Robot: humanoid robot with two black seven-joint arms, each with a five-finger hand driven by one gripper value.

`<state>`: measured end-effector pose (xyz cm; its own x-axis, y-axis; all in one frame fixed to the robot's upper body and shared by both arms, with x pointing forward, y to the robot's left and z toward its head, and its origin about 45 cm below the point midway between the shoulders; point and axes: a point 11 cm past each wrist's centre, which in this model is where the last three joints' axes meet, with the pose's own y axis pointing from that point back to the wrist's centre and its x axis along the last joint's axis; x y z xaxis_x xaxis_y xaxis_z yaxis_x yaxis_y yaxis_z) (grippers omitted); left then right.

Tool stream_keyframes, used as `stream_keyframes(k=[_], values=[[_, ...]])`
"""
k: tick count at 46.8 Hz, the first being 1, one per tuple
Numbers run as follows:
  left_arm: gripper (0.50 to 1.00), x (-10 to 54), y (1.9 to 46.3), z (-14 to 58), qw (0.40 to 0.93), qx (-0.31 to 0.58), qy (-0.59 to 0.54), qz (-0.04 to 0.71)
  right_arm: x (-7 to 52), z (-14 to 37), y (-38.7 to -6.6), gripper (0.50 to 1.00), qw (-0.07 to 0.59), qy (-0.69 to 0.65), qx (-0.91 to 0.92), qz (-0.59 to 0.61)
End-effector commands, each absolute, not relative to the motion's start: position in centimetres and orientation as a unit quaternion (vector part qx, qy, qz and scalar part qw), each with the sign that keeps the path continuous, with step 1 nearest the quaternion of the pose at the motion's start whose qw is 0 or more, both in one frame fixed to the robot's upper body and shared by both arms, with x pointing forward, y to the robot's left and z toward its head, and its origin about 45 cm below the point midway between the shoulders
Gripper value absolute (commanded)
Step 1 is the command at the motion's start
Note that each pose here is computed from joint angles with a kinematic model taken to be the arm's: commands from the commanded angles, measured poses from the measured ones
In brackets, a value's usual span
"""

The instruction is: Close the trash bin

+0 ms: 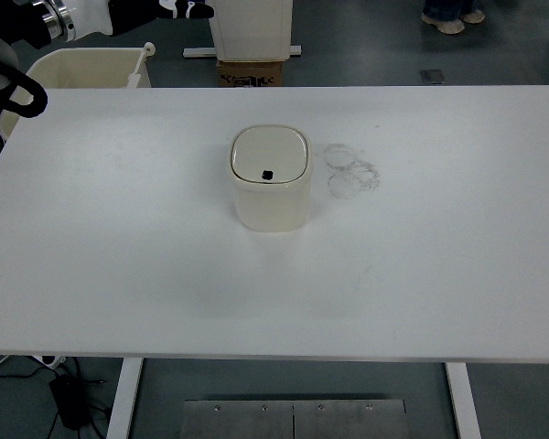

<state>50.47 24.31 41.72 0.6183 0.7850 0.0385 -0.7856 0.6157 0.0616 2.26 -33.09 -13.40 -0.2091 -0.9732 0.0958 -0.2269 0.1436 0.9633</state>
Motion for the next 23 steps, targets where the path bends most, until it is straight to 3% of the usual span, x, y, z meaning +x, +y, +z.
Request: stream_keyframes(k=[1, 23], values=[[1.000, 50.7, 25.6, 40.6, 0.890, 0.011, 0.028, 0.454, 2.2, -13.4, -33.1, 0.993, 0.413, -0.633, 0.473, -0.452], [1.000, 50.4, 32.0, 33.0, 0.821, -0.104, 0.158, 0.539, 2.2, -13.4, -33.1, 0.993, 0.414, -0.633, 0.473, -0.452]])
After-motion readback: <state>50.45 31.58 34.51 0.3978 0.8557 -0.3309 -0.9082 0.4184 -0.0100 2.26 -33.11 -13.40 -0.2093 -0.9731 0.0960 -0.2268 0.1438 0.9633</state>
